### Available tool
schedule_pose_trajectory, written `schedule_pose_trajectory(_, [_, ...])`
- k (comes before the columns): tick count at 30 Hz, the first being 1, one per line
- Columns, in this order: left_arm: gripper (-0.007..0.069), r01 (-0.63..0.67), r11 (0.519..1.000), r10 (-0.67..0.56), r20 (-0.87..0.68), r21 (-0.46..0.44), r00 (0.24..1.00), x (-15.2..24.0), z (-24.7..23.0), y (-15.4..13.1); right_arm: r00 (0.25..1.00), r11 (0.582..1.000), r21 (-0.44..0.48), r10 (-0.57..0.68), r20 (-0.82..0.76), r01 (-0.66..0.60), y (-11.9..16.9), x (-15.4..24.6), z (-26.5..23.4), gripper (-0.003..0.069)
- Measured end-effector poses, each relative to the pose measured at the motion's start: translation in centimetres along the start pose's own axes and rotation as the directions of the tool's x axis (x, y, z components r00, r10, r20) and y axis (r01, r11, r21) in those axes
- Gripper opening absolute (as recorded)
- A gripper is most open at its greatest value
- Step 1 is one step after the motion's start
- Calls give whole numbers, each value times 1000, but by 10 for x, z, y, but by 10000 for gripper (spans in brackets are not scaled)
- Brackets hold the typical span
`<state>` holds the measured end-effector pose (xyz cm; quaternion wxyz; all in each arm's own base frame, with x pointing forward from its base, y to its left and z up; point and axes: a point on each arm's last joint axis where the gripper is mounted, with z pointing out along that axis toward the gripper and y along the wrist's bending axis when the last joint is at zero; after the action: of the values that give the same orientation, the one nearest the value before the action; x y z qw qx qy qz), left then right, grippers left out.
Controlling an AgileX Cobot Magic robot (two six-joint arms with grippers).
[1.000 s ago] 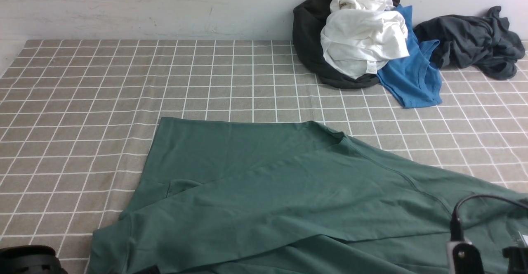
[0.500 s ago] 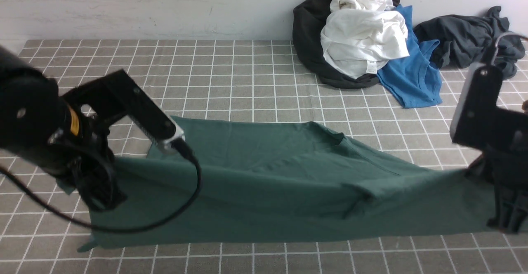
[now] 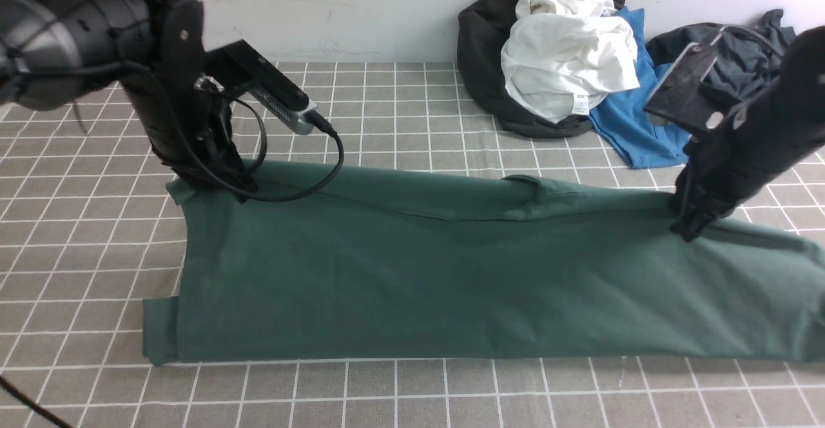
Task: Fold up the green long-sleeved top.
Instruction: Use both arms to drag the lower edge of the fabric forward and fold it over the upper edge
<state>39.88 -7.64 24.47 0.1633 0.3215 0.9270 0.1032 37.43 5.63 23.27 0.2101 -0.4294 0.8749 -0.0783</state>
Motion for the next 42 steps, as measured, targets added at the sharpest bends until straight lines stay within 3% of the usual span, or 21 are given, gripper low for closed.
schedule_pose_trajectory(7, [125,-41,999,40,-45,-31,998,-8,44,2,999,1000,23,14,32,-15,-4,-6,43,42])
schedule_pose_trajectory(13, [285,-6,996,6,-2,-86,1000,-14,68,4,993,994,62,87,82,-92,-9,-6,68,183])
schedule_pose_trajectory(18, [358,117,982,-117,7,-145,993,-14,68,9,944,946,70,306,127,-316,-18,-4,65,342])
schedule_pose_trajectory(22, [361,222,960,-227,-6,-170,974,-10,62,12,897,905,23,418,145,-425,-8,-16,47,388])
schedule_pose_trajectory(24, [361,248,955,-253,-12,-166,967,-9,59,12,895,905,-16,423,145,-425,5,-28,41,392])
schedule_pose_trajectory(29, [337,269,956,-275,-34,-118,961,-8,56,8,938,939,-131,331,105,-317,58,-58,50,390])
schedule_pose_trajectory(33, [283,253,965,-257,-49,-72,965,-8,56,3,960,961,-151,252,124,-232,86,-73,73,389])
schedule_pose_trajectory(38, [202,240,970,-242,-54,-29,969,-9,56,-1,938,959,-122,277,208,-256,88,-81,96,389])
schedule_pose_trajectory(42, [168,230,973,-231,-68,-18,971,-8,56,-2,889,923,-114,385,249,-367,72,-86,106,389])
